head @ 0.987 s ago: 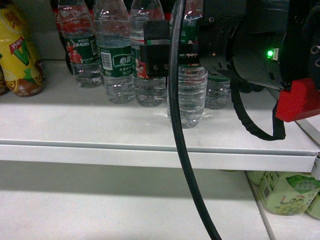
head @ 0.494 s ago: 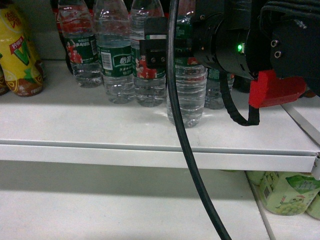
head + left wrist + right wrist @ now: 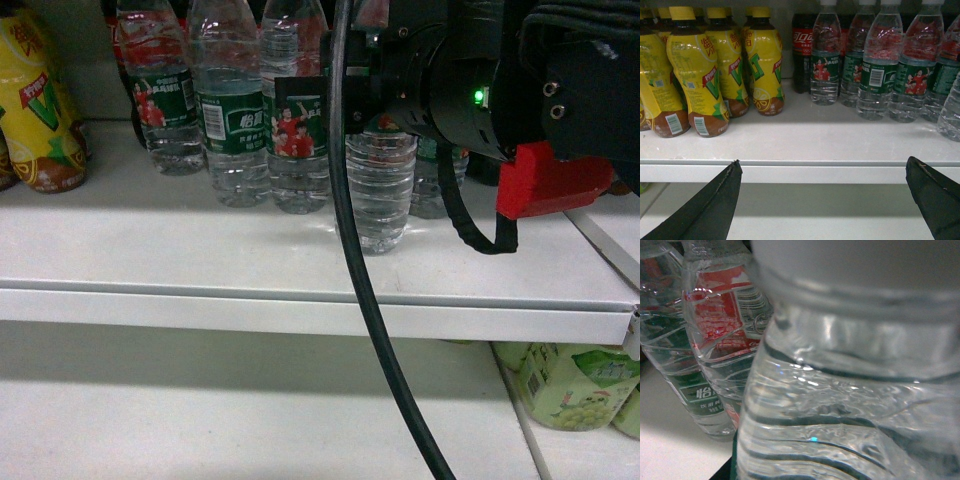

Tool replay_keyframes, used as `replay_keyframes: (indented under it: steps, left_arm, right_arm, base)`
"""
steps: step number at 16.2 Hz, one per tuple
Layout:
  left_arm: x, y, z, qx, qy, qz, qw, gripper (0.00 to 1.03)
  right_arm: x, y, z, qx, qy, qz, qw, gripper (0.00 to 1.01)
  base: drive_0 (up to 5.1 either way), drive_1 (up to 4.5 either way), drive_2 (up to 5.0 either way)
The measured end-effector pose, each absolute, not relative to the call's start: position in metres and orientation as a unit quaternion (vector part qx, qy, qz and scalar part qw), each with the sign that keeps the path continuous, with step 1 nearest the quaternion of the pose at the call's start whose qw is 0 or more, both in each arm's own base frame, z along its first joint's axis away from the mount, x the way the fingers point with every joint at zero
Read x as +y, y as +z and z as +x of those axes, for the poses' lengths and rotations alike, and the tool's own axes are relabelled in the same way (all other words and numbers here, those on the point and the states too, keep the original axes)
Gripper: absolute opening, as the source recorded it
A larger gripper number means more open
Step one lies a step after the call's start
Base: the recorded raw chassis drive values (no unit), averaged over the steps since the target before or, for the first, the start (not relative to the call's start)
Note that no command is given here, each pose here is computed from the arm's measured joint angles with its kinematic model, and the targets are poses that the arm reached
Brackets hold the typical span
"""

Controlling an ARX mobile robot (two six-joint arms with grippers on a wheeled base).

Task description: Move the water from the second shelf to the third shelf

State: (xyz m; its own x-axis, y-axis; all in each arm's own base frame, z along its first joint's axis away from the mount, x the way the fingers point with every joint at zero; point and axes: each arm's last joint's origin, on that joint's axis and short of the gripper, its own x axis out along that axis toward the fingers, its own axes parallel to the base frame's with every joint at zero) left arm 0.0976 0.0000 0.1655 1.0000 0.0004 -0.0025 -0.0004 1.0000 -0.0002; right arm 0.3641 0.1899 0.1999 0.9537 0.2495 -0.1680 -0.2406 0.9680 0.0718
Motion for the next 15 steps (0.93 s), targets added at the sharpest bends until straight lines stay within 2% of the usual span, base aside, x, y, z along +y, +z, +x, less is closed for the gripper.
replay_keyframes:
  steps: [5, 9, 10, 11, 12, 13, 15]
  left_arm:
    - [0.000, 0.166, 0.098, 0.001, 0.000, 0.000, 1.000, 0.98]
    - [0.000, 0.166, 0.098, 0.001, 0.000, 0.000, 1.000, 0.98]
    - [0.000, 0.166, 0.098, 0.001, 0.000, 0.000, 1.000, 0.98]
    - [0.000, 0.166, 0.098, 0.001, 0.000, 0.000, 1.000, 0.98]
    - [0.000, 0.166, 0.098, 0.001, 0.000, 0.000, 1.000, 0.98]
    - [0.000, 0.166, 0.098, 0.001, 0.000, 0.000, 1.000, 0.98]
    - [0.000, 0.166, 0.098, 0.001, 0.000, 0.000, 1.000, 0.98]
  right_arm:
    - [0.186, 0.200, 0.357, 0.089, 0.126, 0.034, 0.987, 0.45]
    - [0.178, 0.202, 0.339, 0.096, 0.135, 0.044, 0.985, 0.44]
    - [0.170, 0.201, 0.314, 0.093, 0.151, 0.049, 0.983, 0.44]
    - [0.150, 0.200, 0.275, 0.099, 0.157, 0.045, 0.982, 0.43]
    - [0.124, 0.206, 0.243, 0.097, 0.147, 0.045, 0.983, 0.43]
    - [0.089, 0.220, 0.211, 0.068, 0.122, 0.046, 0.989, 0.43]
    - [0.068, 0.226, 0.197, 0.065, 0.096, 0.047, 0.992, 0.43]
  base:
    - [0.0, 0.00, 0.0]
    - [0.0, 0.00, 0.0]
    - [0.0, 0.00, 0.0]
    - [0.0, 0.00, 0.0]
    - [0.0, 0.00, 0.0]
    - [0.0, 0.00, 0.0]
    - [0.0, 0.00, 0.0]
